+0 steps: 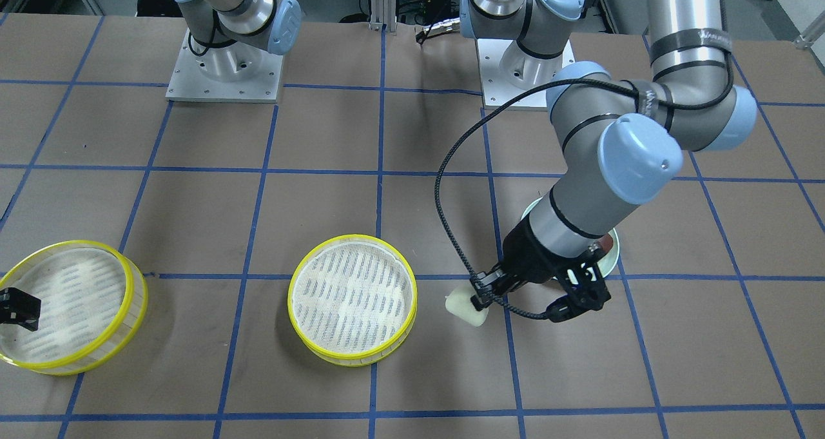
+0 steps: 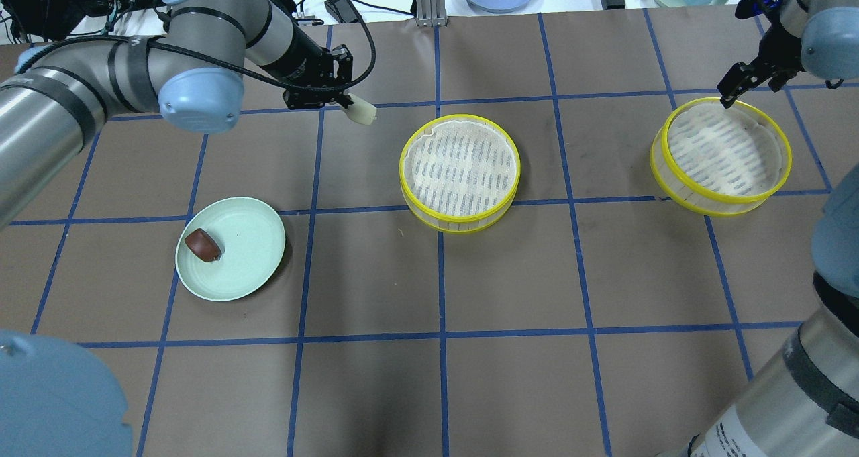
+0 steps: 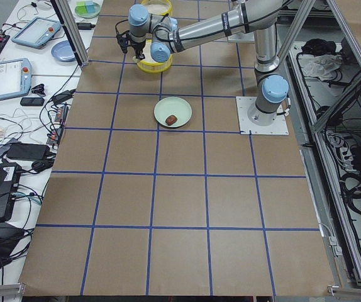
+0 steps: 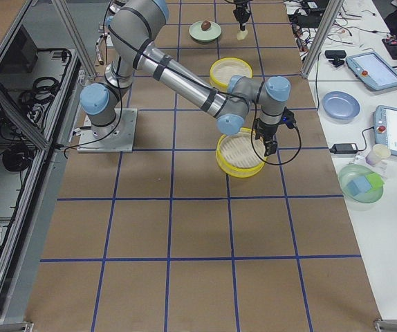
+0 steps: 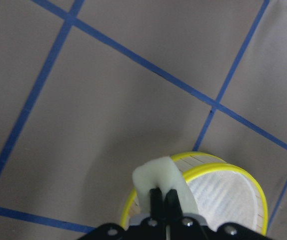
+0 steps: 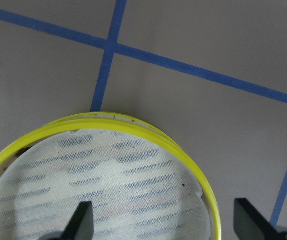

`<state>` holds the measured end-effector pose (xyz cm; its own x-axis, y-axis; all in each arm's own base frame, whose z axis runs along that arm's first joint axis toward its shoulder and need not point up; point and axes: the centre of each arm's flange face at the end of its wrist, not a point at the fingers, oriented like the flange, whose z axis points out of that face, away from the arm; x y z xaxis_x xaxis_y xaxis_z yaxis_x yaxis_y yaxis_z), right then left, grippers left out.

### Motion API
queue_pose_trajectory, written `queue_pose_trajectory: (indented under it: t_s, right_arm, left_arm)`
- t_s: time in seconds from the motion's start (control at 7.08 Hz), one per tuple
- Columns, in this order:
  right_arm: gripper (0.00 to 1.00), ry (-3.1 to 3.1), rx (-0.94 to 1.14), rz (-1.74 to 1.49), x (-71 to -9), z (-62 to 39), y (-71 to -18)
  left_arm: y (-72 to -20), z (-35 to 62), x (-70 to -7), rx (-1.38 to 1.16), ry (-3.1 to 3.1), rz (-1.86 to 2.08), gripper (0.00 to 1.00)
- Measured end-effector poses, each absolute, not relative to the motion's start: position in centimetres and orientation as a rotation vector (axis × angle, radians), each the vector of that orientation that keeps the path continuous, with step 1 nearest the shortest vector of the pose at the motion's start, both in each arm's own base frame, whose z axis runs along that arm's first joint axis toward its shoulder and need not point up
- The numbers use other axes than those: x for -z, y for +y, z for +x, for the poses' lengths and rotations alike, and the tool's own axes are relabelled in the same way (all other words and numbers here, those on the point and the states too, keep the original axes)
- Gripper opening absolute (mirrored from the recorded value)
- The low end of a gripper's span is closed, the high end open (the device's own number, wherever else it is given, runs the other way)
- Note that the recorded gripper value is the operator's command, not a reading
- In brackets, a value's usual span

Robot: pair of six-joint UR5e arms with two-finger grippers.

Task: Stack buns with steamer

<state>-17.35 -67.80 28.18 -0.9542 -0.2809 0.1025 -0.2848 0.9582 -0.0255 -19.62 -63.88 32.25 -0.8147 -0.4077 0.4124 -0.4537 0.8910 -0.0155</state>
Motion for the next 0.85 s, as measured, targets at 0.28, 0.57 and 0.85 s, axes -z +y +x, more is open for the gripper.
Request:
queue_pose_trajectory:
  t_s: [0.28,0.57,0.85]
  right_arm:
    - [0.89,-3.033,-0.024,0.416,-26.2,-20.3,-66.3]
    - [0.60,-3.048,0.002,0.389,-24.0,-21.5,-65.1]
    - [0.19,-3.068,0.032,0.357,-22.3,-23.0,-64.4]
  left_arm:
    - [-63.8,-25.6,-28.2,-0.141,-2.619,0.620,0.05]
    - [-62.4,-28.0,-27.1,-0.090,-2.629,0.623,0.12]
    - [-60.3,-28.1,-25.8,-0.007,-2.656,0.647,0.37]
